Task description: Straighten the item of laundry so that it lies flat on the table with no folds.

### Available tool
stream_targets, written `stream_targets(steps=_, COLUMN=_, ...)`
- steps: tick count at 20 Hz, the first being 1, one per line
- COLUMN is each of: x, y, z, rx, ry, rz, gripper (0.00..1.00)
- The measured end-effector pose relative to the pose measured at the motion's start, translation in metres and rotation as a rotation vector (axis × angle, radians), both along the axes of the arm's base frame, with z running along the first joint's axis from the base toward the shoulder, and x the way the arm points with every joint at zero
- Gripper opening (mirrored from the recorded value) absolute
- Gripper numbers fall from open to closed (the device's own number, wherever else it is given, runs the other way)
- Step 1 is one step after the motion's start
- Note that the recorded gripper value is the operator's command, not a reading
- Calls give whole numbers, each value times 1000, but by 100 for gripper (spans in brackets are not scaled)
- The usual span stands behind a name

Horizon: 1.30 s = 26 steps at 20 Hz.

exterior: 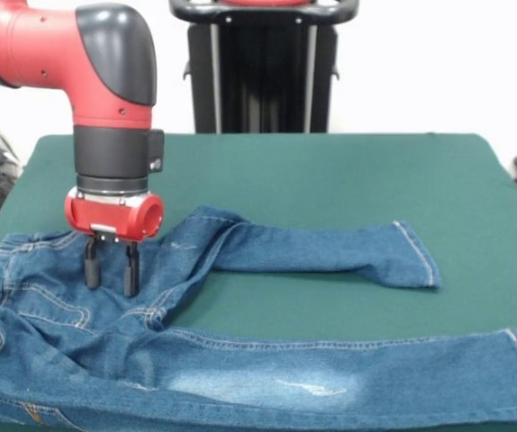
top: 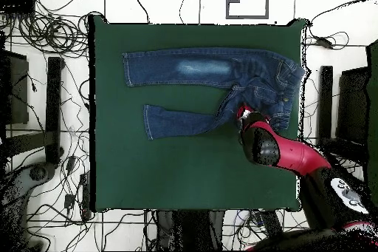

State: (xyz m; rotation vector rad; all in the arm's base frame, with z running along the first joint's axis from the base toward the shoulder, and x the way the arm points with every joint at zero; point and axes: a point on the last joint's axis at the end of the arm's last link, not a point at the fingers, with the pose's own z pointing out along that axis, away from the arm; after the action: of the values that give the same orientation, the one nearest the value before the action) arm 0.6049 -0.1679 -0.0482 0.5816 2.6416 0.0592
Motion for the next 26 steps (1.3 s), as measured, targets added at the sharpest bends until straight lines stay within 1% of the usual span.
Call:
stream_targets(steps=7, x=-2, y=-10, z=1, rx=22, ry=-13, rz=-18, gripper=100)
stream_targets(steps=16, x=-12, y=-34, z=3, rx=51, ry=-27, rz=-56, gripper=100)
stream_targets(steps=20, x=-16, y=-39, z=4, rx=71, ry=-34, rz=-68, gripper=100)
stream_targets(steps=26, x=-18, y=-43, z=4, rx=78, ry=-28, rz=-76, gripper=100)
